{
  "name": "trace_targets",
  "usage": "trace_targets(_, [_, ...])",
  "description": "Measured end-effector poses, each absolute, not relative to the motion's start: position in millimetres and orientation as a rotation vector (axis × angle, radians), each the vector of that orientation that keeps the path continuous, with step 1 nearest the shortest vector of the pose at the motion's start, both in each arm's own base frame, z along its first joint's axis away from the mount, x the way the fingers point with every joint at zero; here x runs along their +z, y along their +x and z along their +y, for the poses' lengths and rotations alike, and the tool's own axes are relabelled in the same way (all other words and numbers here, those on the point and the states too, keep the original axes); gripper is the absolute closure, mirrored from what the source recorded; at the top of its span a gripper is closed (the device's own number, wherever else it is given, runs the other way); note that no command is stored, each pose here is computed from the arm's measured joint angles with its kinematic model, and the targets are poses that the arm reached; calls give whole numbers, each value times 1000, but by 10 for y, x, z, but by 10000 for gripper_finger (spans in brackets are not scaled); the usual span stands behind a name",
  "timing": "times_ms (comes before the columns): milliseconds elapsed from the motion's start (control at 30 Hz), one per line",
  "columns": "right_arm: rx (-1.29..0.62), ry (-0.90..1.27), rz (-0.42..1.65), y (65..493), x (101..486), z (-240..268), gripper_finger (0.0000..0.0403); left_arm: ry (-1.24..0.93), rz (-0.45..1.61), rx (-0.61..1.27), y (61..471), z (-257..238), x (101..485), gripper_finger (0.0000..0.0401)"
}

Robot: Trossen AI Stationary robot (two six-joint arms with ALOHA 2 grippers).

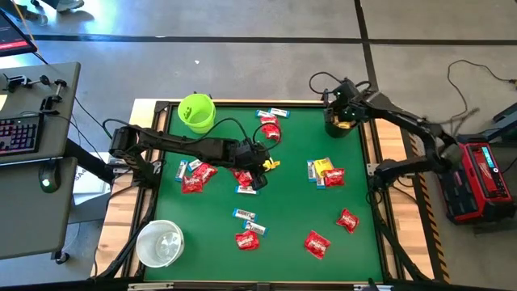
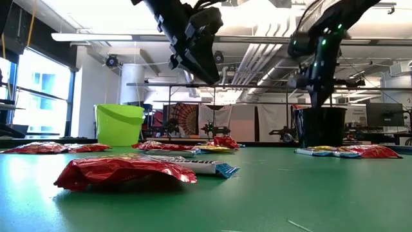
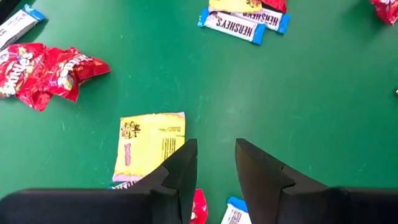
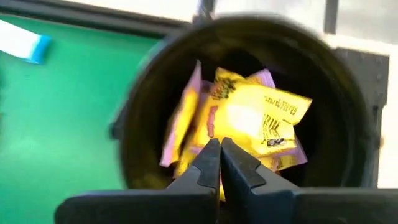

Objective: Sort candy by brand, put in halloween buckets
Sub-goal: Put the yellow candy into the black bucket

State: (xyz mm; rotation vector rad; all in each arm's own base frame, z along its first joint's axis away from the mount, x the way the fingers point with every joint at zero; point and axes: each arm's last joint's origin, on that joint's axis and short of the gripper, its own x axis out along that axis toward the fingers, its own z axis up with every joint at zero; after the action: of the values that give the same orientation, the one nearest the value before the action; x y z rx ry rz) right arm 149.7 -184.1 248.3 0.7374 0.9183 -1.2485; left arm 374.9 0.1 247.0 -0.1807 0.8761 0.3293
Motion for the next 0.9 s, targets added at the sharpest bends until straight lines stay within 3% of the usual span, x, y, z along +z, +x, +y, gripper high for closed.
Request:
trace_targets(467, [-1003, 505, 583, 1412, 3190, -877, 403, -64, 958, 379, 3920, 2, 2052, 186])
trace_targets(900, [-955, 400, 509, 1471, 3258, -479, 403, 15, 998, 492, 4100, 37, 1521, 173])
